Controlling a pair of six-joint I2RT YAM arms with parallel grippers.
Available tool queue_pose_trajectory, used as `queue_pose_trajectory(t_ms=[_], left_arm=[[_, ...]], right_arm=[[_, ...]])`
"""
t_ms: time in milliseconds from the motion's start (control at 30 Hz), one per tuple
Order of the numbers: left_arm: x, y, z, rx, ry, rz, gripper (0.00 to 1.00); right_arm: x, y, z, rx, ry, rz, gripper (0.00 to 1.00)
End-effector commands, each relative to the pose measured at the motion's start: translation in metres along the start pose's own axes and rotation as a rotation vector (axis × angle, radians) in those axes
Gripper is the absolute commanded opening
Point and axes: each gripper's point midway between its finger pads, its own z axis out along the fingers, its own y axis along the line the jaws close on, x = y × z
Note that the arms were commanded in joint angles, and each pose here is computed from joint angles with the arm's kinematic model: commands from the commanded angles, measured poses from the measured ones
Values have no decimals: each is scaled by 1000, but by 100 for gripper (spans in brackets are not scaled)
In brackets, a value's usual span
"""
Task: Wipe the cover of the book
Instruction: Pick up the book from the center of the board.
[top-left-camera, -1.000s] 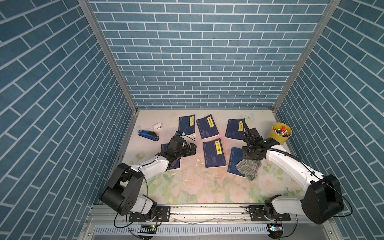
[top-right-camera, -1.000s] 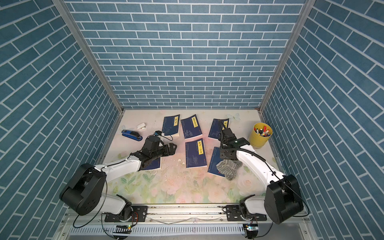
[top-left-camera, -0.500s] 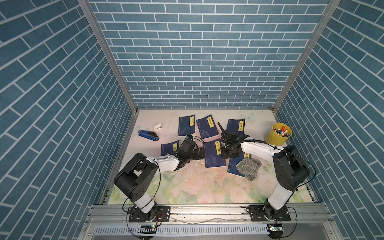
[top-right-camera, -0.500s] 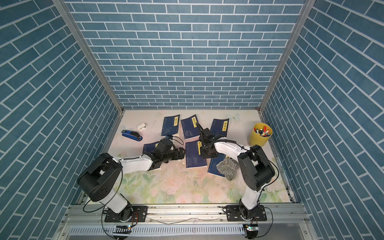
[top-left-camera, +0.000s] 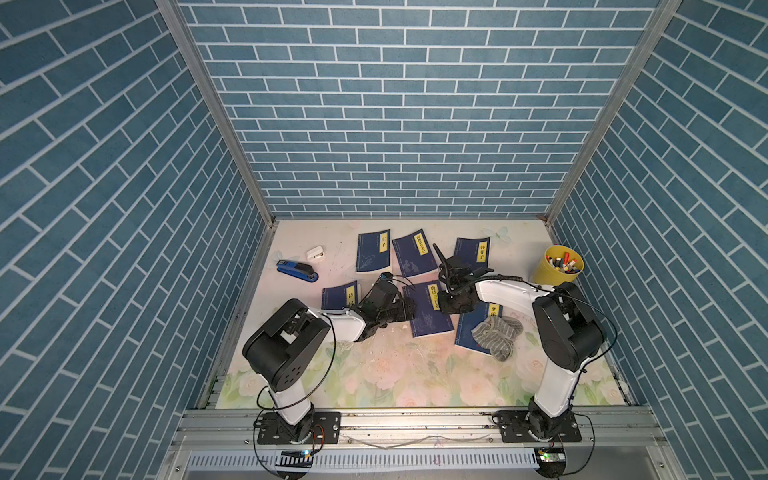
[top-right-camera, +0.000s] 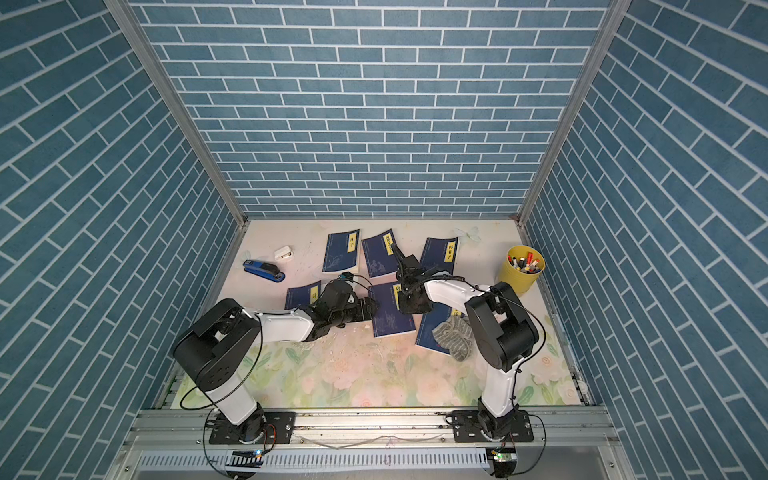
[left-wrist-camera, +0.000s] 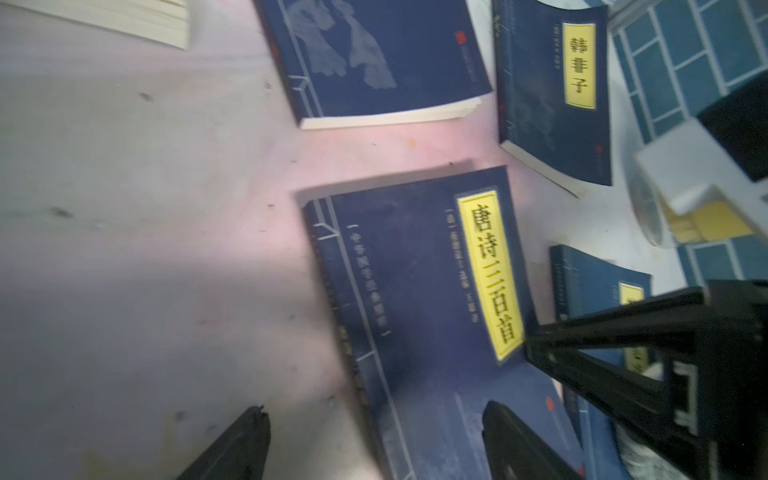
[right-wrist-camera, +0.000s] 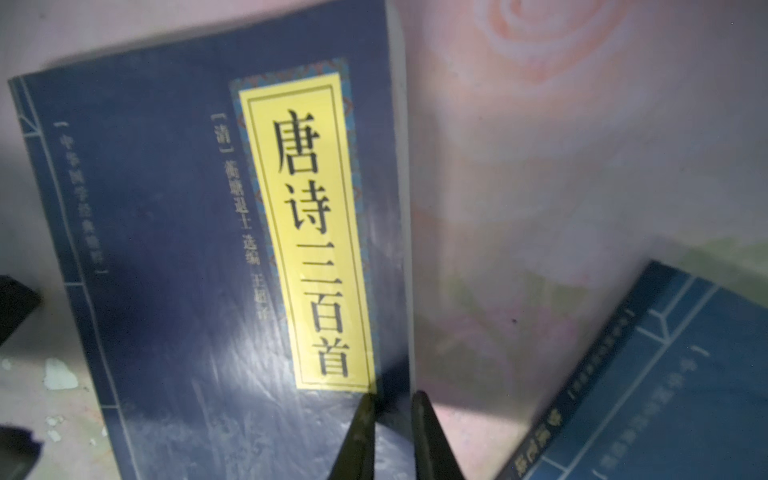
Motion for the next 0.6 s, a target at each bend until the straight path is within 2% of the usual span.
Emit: queue_pose_trajectory(t_ms=[0, 233, 300, 567], left_arm=[[18, -23, 7, 144, 80, -11, 82], [16, -46, 6, 273, 93, -32, 66], [14, -48, 5, 276, 87, -30, 59], [4, -43, -5, 188, 76, 27, 25]], right_arm=[[35, -8, 25, 19, 103, 38, 17], [51, 4, 30, -43, 134, 49, 16], [54, 7, 30, -55, 135, 49, 16], [44, 24, 23, -116, 101, 20, 16]])
